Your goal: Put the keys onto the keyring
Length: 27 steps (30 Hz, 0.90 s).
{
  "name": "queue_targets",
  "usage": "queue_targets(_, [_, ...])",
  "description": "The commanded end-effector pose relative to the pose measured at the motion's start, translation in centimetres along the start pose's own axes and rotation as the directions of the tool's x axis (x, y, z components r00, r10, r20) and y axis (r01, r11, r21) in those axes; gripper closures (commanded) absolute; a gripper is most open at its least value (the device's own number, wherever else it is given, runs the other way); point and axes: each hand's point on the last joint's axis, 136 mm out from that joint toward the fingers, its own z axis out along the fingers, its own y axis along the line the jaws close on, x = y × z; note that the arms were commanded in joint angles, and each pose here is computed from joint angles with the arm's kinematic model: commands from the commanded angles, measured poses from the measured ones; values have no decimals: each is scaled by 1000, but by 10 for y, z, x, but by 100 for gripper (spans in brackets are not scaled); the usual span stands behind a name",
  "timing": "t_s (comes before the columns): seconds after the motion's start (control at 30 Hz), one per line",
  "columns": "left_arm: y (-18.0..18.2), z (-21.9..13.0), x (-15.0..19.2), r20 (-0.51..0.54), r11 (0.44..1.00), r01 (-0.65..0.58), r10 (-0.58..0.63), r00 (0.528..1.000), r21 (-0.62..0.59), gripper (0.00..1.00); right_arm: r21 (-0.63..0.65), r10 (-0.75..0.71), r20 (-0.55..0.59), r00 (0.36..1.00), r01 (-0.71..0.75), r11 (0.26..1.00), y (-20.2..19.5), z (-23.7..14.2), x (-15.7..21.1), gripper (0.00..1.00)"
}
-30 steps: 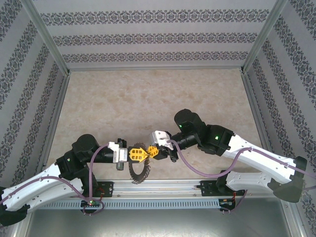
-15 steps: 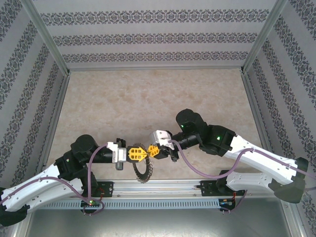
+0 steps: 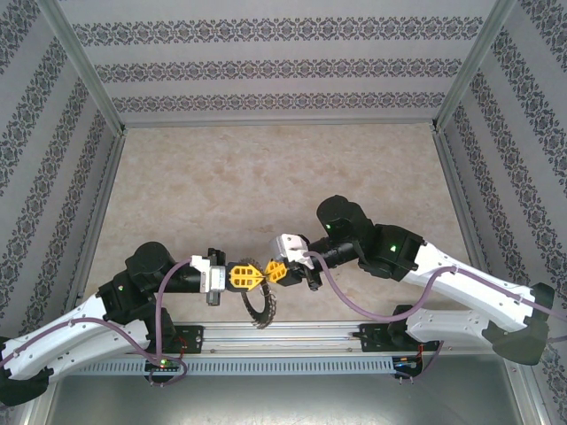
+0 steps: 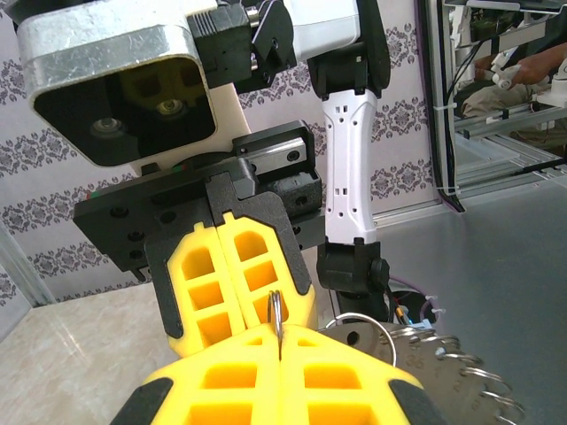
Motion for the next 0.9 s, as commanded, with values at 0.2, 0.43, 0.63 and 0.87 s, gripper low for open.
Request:
queue_targets(0.2, [-6, -4, -43, 144, 994, -100, 94, 985, 36, 100, -7, 33, 0, 999, -33, 999, -6, 2, -3, 100])
queue_targets(0.43, [-9, 0, -42, 143, 993, -99, 88, 986, 67, 100, -31, 53, -10, 999, -54, 998, -8, 7, -4, 100])
queue_targets(0.63, [-10, 2, -38, 126, 992, -94, 83, 989, 80, 100, -39, 56, -12, 998, -57, 998, -9, 8, -5, 100])
queue_targets(0.87, [-11, 4, -34, 106, 992, -85, 74, 992, 97, 100, -63, 40, 9, 999, -39, 997, -5, 8, -10, 100])
